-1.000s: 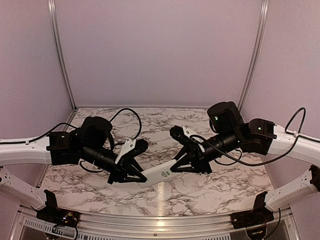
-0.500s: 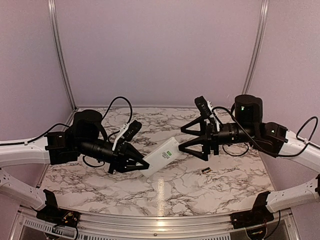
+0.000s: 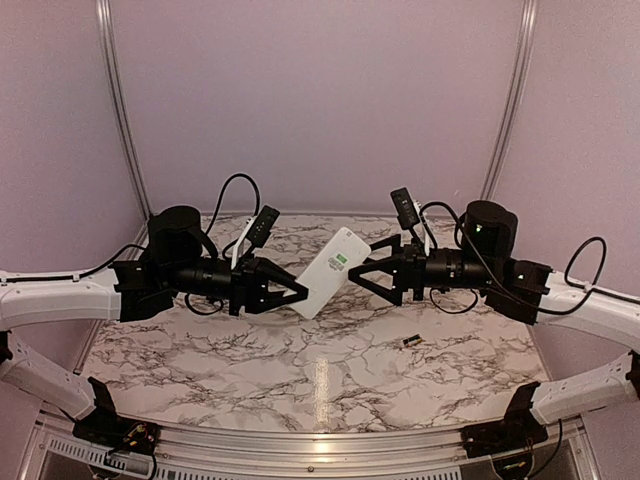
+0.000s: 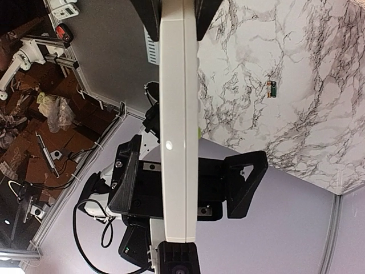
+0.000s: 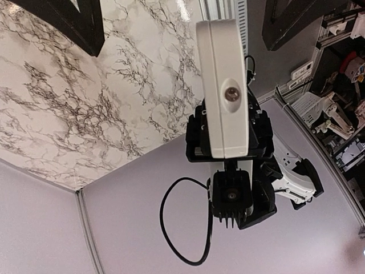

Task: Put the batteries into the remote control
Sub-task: Pass from the left arm to the right

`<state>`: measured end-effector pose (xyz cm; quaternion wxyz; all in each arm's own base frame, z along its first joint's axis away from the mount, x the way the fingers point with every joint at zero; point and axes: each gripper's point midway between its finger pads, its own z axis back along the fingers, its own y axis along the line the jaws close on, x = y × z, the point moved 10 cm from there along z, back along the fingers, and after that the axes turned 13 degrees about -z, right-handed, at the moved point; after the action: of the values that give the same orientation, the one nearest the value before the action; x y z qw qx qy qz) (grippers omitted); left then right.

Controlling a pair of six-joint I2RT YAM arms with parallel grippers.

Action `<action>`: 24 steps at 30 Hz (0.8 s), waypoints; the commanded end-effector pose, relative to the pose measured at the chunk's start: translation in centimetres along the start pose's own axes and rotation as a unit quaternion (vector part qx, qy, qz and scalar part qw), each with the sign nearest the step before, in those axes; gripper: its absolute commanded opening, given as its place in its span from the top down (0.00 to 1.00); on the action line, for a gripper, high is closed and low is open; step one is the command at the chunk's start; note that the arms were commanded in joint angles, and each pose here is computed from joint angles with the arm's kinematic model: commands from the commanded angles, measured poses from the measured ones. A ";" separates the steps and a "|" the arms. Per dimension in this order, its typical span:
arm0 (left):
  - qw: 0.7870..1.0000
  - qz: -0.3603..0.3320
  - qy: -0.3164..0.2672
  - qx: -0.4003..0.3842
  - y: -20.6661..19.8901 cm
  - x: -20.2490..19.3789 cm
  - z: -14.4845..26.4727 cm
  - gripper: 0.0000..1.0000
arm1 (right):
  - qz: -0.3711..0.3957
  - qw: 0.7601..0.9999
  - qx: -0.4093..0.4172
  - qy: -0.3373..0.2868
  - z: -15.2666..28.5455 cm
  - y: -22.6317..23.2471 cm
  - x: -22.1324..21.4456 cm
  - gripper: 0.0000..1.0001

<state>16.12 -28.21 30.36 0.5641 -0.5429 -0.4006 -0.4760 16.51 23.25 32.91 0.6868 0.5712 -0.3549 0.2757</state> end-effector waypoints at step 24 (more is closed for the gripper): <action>0.999 0.038 -0.034 -0.001 3.4 -0.6 -1.9 1.00 | -0.094 0.992 0.090 0.000 -3.3 -1.9 0.0 0.88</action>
<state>17.96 -30.28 28.00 0.5733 -0.5737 -0.3743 -0.4496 18.45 25.96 31.90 0.6617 0.6489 -0.2926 0.2357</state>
